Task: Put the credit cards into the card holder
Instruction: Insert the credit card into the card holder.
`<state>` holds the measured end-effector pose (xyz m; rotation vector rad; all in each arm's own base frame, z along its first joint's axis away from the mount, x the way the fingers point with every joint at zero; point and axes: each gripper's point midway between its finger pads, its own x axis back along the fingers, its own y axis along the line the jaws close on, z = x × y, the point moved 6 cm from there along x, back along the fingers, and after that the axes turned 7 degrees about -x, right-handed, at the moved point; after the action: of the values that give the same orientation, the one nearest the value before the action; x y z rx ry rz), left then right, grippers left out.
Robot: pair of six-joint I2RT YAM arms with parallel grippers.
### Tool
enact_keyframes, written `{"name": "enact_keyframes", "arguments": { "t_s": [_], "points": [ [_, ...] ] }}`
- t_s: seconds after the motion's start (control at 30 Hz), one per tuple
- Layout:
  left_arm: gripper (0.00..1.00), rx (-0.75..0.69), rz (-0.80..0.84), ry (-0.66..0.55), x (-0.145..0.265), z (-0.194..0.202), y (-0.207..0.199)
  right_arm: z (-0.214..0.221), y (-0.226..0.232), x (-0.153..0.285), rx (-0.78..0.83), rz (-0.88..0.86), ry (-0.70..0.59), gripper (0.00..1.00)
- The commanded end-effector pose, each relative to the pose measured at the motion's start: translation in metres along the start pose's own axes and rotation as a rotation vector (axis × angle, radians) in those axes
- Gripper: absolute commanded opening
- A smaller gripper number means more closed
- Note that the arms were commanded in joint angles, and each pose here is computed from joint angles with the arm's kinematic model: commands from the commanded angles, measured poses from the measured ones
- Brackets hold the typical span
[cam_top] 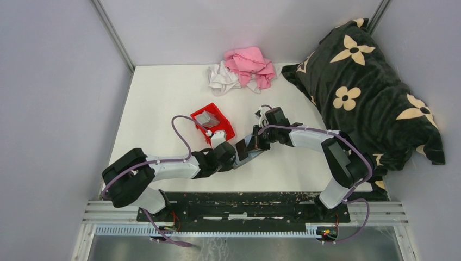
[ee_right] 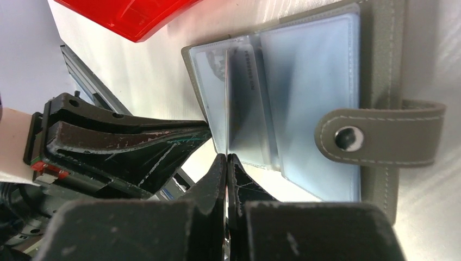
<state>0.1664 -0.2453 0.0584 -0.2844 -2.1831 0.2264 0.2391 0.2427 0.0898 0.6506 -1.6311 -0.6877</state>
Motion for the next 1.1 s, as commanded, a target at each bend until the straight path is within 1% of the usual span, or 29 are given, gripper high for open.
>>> {"name": "enact_keyframes", "arguments": {
  "t_s": [0.0,0.17,0.5,1.07],
  "points": [
    [0.16,-0.116,-0.2,0.243,0.005,0.058,0.056,-0.015,0.017,0.023,0.1,-0.031,-0.072,0.01],
    [0.16,-0.107,-0.235,0.249,0.005,0.062,0.062,-0.027,0.015,0.032,0.103,-0.015,-0.104,0.01],
    [0.16,-0.117,-0.279,0.262,0.005,0.064,0.067,-0.028,-0.002,0.025,0.1,0.014,-0.098,0.01],
    [0.15,-0.138,-0.305,0.283,0.002,0.065,0.069,-0.033,-0.018,0.017,0.087,0.042,-0.101,0.01]
  ]
}}
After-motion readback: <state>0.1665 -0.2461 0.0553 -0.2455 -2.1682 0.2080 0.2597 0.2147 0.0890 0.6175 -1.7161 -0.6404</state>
